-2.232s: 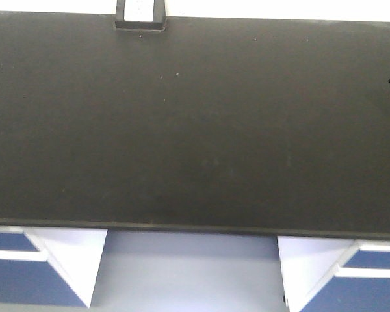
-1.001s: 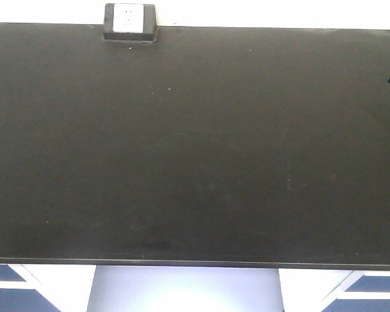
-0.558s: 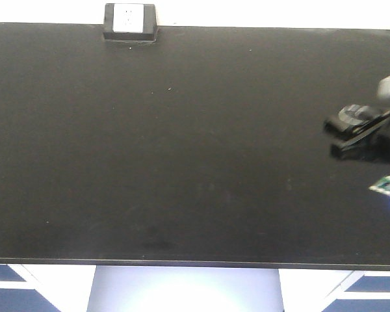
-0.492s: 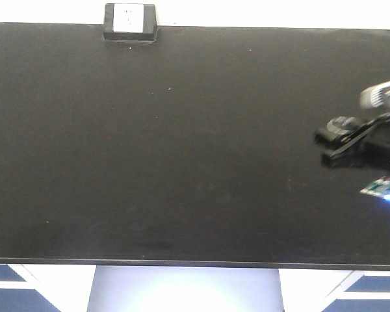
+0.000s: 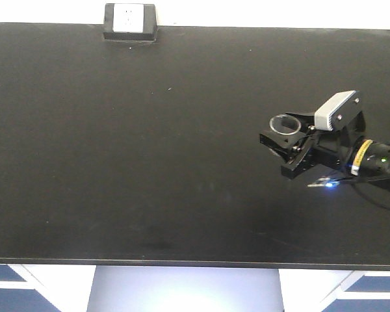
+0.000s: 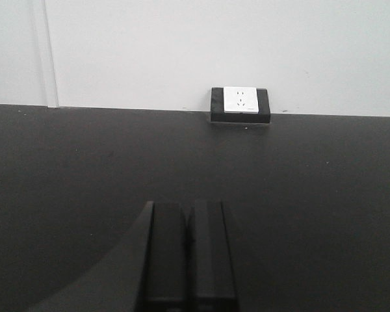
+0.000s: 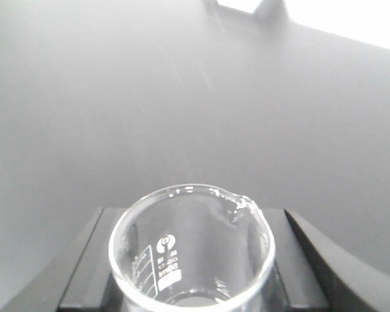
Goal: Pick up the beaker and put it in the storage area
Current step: 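Lower the held beaker onto the counter with the right gripper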
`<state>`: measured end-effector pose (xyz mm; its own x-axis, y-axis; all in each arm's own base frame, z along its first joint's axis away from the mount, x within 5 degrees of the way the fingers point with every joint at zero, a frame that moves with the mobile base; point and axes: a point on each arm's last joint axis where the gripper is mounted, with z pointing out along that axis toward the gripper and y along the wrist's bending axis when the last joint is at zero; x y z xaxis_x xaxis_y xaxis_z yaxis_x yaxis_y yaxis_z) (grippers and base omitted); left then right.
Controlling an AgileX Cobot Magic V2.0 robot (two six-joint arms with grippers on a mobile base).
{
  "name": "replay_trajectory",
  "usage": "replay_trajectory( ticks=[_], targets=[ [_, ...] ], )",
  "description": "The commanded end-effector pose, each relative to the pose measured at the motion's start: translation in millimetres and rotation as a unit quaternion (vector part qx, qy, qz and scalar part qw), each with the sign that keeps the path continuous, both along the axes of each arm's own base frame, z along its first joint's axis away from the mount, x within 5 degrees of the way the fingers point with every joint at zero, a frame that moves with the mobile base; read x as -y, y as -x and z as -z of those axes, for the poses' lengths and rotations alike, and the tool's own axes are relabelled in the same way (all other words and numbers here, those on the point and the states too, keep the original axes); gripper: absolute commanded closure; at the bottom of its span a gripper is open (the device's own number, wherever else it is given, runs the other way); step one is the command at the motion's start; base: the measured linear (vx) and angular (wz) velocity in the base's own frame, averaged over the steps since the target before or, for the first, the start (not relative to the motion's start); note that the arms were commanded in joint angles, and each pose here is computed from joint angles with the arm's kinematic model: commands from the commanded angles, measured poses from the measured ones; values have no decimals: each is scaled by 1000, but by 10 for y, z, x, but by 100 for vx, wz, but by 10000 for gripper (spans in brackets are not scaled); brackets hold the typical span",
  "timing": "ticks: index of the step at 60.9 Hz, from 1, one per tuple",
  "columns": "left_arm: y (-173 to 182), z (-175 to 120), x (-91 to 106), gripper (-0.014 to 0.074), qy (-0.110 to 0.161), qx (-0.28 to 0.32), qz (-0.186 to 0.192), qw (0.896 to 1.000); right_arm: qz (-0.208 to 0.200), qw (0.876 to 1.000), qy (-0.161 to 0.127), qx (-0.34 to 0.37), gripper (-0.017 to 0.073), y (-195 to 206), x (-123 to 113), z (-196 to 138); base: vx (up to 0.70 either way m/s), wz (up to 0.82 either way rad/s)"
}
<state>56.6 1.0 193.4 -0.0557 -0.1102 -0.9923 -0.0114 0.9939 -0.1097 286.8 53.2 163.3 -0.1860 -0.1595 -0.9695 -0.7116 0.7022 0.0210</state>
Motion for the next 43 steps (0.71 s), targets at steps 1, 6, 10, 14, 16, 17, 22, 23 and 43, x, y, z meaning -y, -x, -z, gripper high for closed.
replay_trajectory(
  ticks=[1,6,10,14,16,17,22,23,43],
  targets=[
    [3,-8,15,602,6,37,10,999,-17,994,-56,91,560,-74,-25,-134,0,0],
    [3,-8,15,602,6,37,10,999,-23,993,-67,93,560,-92,-33,-26,0,0],
    [3,-8,15,602,6,37,10,999,-25,994,-69,86,560,-105,-35,74,0,0],
    [3,-8,15,602,6,37,10,999,-25,994,-64,81,560,-114,-35,162,0,0],
    [3,-8,15,602,6,37,10,999,-27,995,-57,82,560,-117,-35,200,0,0],
    [3,-8,15,602,6,37,10,999,-27,995,-55,82,560,-118,-35,218,0,0],
    [3,-8,15,602,6,37,10,999,-30,995,-47,88,560,-122,-37,298,0,0],
    [3,-8,15,602,6,37,10,999,-31,994,-47,92,560,-122,-37,302,0,0],
    [3,-8,15,602,6,37,10,999,8,995,-45,90,560,-178,12,431,0,0]
  ],
)
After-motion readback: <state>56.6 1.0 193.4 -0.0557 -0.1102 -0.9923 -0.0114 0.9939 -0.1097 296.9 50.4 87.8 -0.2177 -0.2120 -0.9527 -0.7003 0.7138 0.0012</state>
